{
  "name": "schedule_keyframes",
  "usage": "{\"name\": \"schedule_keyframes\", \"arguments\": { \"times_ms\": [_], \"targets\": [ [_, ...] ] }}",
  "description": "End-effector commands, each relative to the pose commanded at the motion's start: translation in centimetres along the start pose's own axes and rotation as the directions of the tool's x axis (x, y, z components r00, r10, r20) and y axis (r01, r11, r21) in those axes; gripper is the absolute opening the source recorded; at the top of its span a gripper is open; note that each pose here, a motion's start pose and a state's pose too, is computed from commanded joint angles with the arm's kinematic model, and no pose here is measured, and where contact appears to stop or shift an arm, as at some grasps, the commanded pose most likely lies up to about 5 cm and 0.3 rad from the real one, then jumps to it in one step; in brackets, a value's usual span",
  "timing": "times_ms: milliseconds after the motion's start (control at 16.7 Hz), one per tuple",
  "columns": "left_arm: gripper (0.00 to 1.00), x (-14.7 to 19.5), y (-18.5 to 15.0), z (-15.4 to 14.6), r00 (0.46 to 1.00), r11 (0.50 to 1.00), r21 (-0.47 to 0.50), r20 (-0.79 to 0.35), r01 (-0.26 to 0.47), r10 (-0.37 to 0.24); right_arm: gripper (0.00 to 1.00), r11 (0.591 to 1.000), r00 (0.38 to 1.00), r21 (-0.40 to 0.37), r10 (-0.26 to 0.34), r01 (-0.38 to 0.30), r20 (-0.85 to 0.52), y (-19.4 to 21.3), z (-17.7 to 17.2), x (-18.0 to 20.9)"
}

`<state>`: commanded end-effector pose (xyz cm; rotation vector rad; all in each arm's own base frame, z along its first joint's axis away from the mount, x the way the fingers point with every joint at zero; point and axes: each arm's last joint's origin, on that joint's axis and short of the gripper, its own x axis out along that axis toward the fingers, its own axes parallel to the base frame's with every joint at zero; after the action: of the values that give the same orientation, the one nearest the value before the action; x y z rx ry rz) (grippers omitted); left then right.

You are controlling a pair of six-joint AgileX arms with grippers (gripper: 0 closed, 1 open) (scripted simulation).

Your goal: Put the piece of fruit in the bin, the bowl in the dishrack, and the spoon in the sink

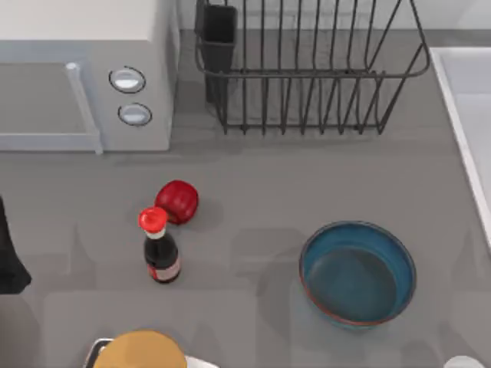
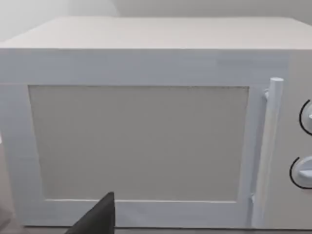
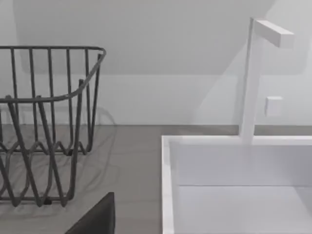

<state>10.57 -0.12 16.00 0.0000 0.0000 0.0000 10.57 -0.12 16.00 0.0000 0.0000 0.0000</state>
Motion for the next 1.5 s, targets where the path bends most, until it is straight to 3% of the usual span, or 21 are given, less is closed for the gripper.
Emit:
{"name": "schedule_keyframes", "arguments": {
  "times_ms": [360, 540, 720, 900, 1080, 1260, 1500],
  "targets": [
    [1.0, 0.2, -0.3, 1.7, 0.997, 1.0, -0.006, -0.075, 0.024, -0.024, 1.0, 1.0, 1.0, 0.0, 0.0, 0.0, 0.0, 0.0, 0.0, 0.0],
    [1.0, 1.1, -0.8, 4.2, 0.976, 0.998, -0.013, -0.209, 0.062, -0.064, 1.0, 1.0, 1.0, 0.0, 0.0, 0.0, 0.0, 0.0, 0.0, 0.0],
    [1.0, 3.3, -1.8, 7.2, 0.916, 0.994, -0.018, -0.387, 0.11, -0.109, 1.0, 1.0, 1.0, 0.0, 0.0, 0.0, 0.0, 0.0, 0.0, 0.0],
    [1.0, 7.1, -3.6, 9.8, 0.805, 0.987, -0.018, -0.575, 0.162, -0.143, 1.0, 1.0, 1.0, 0.0, 0.0, 0.0, 0.0, 0.0, 0.0, 0.0],
    [1.0, 11.8, -6.2, 10.9, 0.653, 0.977, -0.008, -0.743, 0.214, -0.149, 1.0, 1.0, 1.0, 0.0, 0.0, 0.0, 0.0, 0.0, 0.0, 0.0],
    [1.0, 16.7, -9.7, 10.3, 0.48, 0.964, 0.01, -0.868, 0.264, -0.123, 1.0, 1.0, 1.0, 0.0, 0.0, 0.0, 0.0, 0.0, 0.0, 0.0],
    [1.0, 21.8, -14.4, 7.3, 0.265, 0.945, 0.04, -0.963, 0.325, -0.05, 1.0, 1.0, 1.0, 0.0, 0.0, 0.0, 0.0, 0.0, 0.0, 0.0]
  ]
}}
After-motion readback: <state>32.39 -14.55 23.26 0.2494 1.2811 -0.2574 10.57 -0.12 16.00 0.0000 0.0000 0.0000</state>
